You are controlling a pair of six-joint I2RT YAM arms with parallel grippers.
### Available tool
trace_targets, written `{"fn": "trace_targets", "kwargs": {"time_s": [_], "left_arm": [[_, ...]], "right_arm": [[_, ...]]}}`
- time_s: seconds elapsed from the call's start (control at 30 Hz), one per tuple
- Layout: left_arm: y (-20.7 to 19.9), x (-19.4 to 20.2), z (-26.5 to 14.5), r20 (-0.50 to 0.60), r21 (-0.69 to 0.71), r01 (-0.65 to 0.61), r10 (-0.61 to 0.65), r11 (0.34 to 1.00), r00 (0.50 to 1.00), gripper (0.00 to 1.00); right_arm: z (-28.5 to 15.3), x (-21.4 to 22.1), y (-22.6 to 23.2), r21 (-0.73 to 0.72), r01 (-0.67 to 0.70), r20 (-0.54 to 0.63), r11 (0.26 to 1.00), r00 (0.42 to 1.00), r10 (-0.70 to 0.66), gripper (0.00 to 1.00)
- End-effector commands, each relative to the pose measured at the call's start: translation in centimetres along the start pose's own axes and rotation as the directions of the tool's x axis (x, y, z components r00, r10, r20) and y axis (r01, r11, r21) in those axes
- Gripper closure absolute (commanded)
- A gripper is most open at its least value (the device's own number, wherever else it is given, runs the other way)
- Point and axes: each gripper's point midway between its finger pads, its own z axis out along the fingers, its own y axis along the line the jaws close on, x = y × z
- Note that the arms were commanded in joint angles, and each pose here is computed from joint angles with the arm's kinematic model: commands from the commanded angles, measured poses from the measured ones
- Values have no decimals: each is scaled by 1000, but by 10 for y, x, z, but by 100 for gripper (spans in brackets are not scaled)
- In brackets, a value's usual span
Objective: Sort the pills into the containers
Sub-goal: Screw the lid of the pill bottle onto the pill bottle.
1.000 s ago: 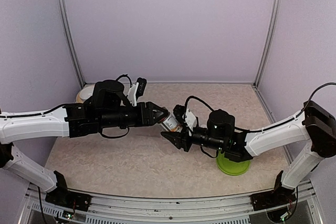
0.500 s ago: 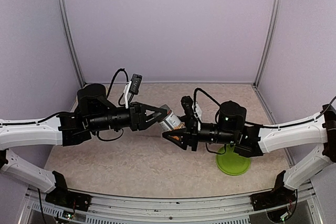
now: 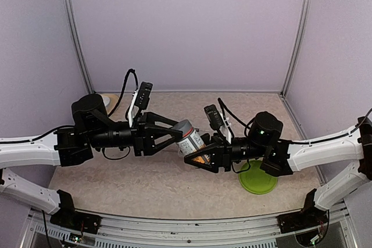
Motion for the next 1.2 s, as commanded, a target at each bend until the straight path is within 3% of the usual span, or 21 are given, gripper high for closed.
{"fn": "trace_targets", "kwargs": {"time_s": [0.0, 0.1, 0.17, 0.23, 0.27, 0.47, 0.63, 1.03, 1.17], "left_arm": [[-38, 8, -4, -11, 173, -135, 139, 976, 990, 61], [-18, 6, 0, -26, 74, -66, 68, 995, 997, 33], [-6, 5, 1, -33, 23, -6, 6, 1000, 999, 23], [3, 2, 1, -24, -18, 72, -73, 997, 997, 3], [6, 0, 1, -16, -33, 93, -94, 995, 995, 1], [25, -18, -1, 57, -133, 260, -254, 956, 965, 1], [39, -8, 11, 27, -196, 343, -344, 919, 938, 1], [65, 14, 15, -11, -314, 381, -405, 869, 914, 15], [68, 14, 13, 2, -304, 392, -411, 868, 912, 28]], "right_arm": [[-6, -13, 40, -150, -69, 3, 986, 998, 70, 100], [-8, -14, 26, -35, 5, 3, 999, 1000, -5, 100], [-12, -16, 15, 56, 78, -1, 995, 997, -78, 100], [-17, -18, 3, 155, 161, -20, 975, 987, -160, 100], [-20, -20, -4, 211, 204, -32, 956, 979, -202, 100], [-33, -16, -44, 457, 379, -171, 805, 925, -339, 100], [-31, -6, -64, 533, 494, -299, 687, 869, -394, 100], [-25, -9, -66, 570, 572, -362, 590, 819, -445, 100], [-24, -6, -70, 570, 584, -383, 578, 811, -441, 100]]}}
